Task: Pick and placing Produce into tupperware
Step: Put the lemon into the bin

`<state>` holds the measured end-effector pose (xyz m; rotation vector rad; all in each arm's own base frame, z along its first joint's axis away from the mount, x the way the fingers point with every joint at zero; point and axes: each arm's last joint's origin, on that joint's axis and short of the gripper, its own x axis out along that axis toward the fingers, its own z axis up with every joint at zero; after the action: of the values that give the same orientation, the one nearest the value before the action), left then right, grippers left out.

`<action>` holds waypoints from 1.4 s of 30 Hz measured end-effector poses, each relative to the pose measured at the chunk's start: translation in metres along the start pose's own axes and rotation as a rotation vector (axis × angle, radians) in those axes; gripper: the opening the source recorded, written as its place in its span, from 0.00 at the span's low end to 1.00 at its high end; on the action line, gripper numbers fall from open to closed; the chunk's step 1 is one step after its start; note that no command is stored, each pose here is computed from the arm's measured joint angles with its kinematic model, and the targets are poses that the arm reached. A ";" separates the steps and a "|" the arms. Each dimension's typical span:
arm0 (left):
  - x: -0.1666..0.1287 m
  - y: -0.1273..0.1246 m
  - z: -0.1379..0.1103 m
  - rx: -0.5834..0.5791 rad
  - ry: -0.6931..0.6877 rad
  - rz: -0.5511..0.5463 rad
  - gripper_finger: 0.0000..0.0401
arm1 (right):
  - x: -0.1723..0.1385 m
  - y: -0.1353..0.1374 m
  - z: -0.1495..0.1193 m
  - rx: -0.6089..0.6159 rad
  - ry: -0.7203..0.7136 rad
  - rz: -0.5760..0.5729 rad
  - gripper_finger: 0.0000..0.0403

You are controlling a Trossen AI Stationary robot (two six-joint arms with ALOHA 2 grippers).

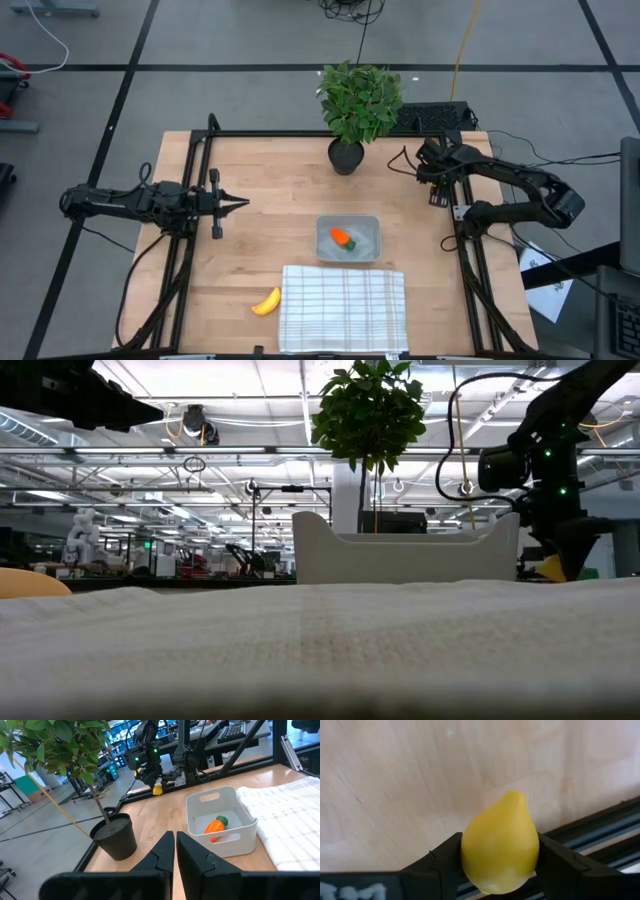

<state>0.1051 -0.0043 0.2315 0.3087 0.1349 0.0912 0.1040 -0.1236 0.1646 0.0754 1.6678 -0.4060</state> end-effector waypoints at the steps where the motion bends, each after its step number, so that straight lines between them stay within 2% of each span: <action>1: 0.000 0.000 0.000 0.000 0.000 0.000 0.06 | -0.003 -0.001 0.001 0.005 -0.001 0.001 0.49; 8: 0.000 0.000 0.000 0.001 0.000 0.001 0.06 | -0.015 0.003 0.007 -0.021 -0.019 0.035 0.52; 14: 0.000 0.000 0.000 0.002 0.001 0.001 0.06 | -0.019 0.012 0.013 -0.051 -0.078 0.112 0.49; 21: 0.000 0.000 0.000 0.002 0.002 0.001 0.06 | -0.024 0.020 0.017 -0.074 -0.088 0.111 0.51; 35: 0.000 0.000 0.000 0.002 0.002 0.002 0.06 | -0.085 0.014 0.037 -0.094 -0.213 0.069 0.50; 39: 0.000 0.000 0.000 0.002 0.002 0.002 0.06 | -0.091 0.017 0.039 -0.095 -0.224 0.074 0.49; 42: 0.000 0.000 0.000 0.002 0.002 0.002 0.06 | -0.091 0.021 0.039 -0.085 -0.231 0.125 0.50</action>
<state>0.1051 -0.0043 0.2314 0.3105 0.1366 0.0934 0.1601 -0.0988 0.2453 0.0665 1.4423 -0.2398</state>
